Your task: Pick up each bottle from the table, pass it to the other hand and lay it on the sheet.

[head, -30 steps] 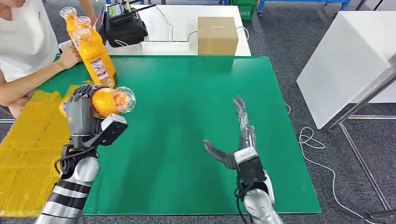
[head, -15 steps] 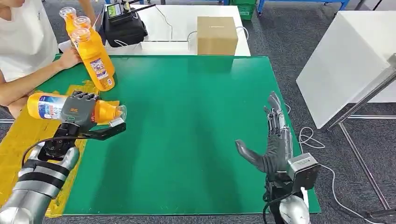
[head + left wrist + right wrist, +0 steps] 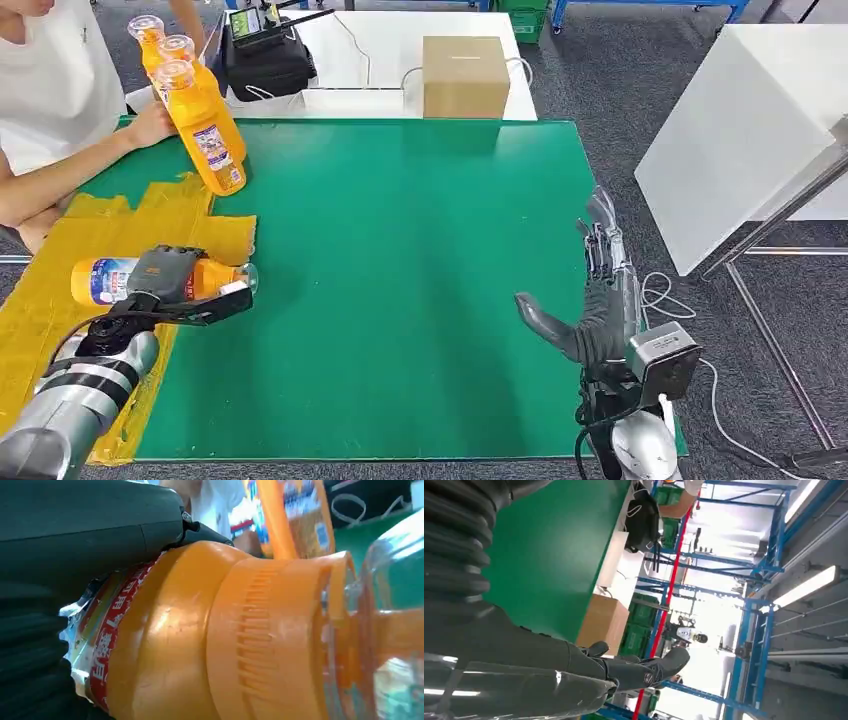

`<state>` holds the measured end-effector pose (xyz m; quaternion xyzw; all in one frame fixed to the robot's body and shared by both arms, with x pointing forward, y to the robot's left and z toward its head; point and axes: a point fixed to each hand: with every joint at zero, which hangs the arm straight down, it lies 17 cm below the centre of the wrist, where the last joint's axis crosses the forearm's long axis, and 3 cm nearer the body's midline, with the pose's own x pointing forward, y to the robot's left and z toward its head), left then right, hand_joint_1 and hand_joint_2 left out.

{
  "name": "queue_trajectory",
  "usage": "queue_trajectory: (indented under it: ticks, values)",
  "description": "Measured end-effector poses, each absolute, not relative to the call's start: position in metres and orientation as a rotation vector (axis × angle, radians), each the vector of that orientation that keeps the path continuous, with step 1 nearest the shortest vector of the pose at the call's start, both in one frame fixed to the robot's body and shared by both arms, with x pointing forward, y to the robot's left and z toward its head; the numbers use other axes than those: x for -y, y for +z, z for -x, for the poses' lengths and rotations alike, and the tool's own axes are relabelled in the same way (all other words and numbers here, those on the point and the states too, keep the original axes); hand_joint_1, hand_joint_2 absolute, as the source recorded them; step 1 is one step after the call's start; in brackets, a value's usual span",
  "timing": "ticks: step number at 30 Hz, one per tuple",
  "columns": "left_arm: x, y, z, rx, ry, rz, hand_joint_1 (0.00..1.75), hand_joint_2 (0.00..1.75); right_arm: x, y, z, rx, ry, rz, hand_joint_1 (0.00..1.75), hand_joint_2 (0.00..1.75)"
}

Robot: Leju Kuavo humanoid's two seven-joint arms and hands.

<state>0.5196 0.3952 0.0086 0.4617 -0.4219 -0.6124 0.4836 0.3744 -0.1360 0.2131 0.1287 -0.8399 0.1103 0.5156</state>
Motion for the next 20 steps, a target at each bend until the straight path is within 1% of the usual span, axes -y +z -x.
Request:
queue_trajectory:
  ticks: [1,2,7,11,20]
  values:
    - [-0.395,0.006,-0.519,1.029,-1.485,-1.113,0.19,1.75,0.136,0.213,-0.375,2.017,0.266,-0.309,0.0,1.75]
    - [-0.395,0.005,-0.518,1.029,-1.48,-1.108,0.0,1.75,0.136,0.213,-0.375,2.016,0.266,-0.308,0.0,1.75]
    - [-0.395,-0.001,-0.515,1.034,-1.44,-1.077,0.0,1.75,0.134,0.211,-0.378,2.012,0.275,-0.306,0.0,1.75]
    - [-0.383,-0.006,-0.513,1.056,-1.404,-1.04,0.0,1.75,0.13,0.207,-0.38,1.998,0.3,-0.297,0.0,1.75]
    - [-0.368,-0.016,-0.51,1.056,-1.396,-1.005,0.0,1.75,0.123,0.2,-0.382,1.979,0.342,-0.299,0.0,1.75]
